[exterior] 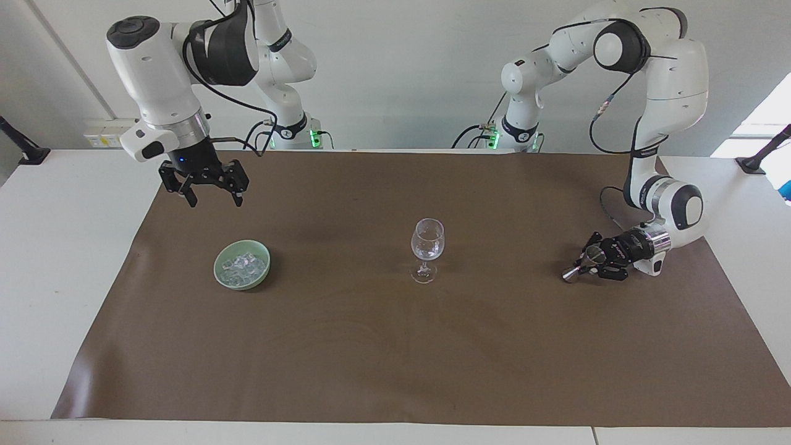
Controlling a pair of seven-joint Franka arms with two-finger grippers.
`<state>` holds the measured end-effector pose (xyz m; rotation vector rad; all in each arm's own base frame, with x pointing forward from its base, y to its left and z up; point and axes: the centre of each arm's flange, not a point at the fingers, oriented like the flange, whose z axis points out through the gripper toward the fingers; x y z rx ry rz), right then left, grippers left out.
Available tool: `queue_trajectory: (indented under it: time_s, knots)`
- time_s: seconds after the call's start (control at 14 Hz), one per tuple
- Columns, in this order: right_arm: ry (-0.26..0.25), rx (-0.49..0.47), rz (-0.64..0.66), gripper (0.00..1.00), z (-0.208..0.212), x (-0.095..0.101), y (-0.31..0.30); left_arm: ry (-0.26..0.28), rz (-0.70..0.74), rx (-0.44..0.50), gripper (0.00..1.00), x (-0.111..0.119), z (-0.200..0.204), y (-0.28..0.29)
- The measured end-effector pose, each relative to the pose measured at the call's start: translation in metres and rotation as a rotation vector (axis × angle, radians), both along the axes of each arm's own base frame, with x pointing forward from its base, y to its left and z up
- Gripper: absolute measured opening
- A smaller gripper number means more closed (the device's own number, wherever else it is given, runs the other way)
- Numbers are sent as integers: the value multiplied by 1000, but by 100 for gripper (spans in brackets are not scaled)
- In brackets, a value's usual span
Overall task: Pour wine and add ice with both arms
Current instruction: 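Reach the right gripper down to the green ice bowl, then set the silver cup on the mat while the right gripper holds the bowl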
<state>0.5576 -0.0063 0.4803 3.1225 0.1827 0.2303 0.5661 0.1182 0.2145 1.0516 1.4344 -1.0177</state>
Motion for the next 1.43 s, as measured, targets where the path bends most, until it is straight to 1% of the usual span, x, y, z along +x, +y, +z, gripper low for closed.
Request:
queue_trajectory:
  time_s: [0.21, 0.43, 0.71, 0.93, 1.14, 1.21, 1.28, 1.36, 1.43]
  knots:
    - [20, -9, 22, 100, -44, 5, -3, -1, -10, 9, 20, 0, 2, -8]
    - [9, -13, 22, 100, -73, 9, -4, -30, -9, 22, 20, -2, -1, -7]
    - [2, -21, 14, 100, -117, 13, -8, -53, -7, 35, 20, -2, -2, -7]
    - [3, -26, 13, 100, -133, 14, -17, -61, -4, 44, 20, -2, -3, -6]
    - [9, -28, 15, 100, -138, 13, -24, -67, -8, 49, 20, -2, -3, -7]
    - [9, -28, 14, 100, -138, 13, -24, -71, -13, 55, 28, -2, -3, -7]
    - [9, -28, 14, 100, -138, 13, -24, -73, -17, 60, 40, -3, -3, -7]
    - [9, -28, 14, 96, -138, 13, -24, -74, -17, 63, 45, -3, -3, -6]
    - [9, -28, 14, 96, -138, 13, -24, -75, -17, 66, 45, -3, -2, -6]
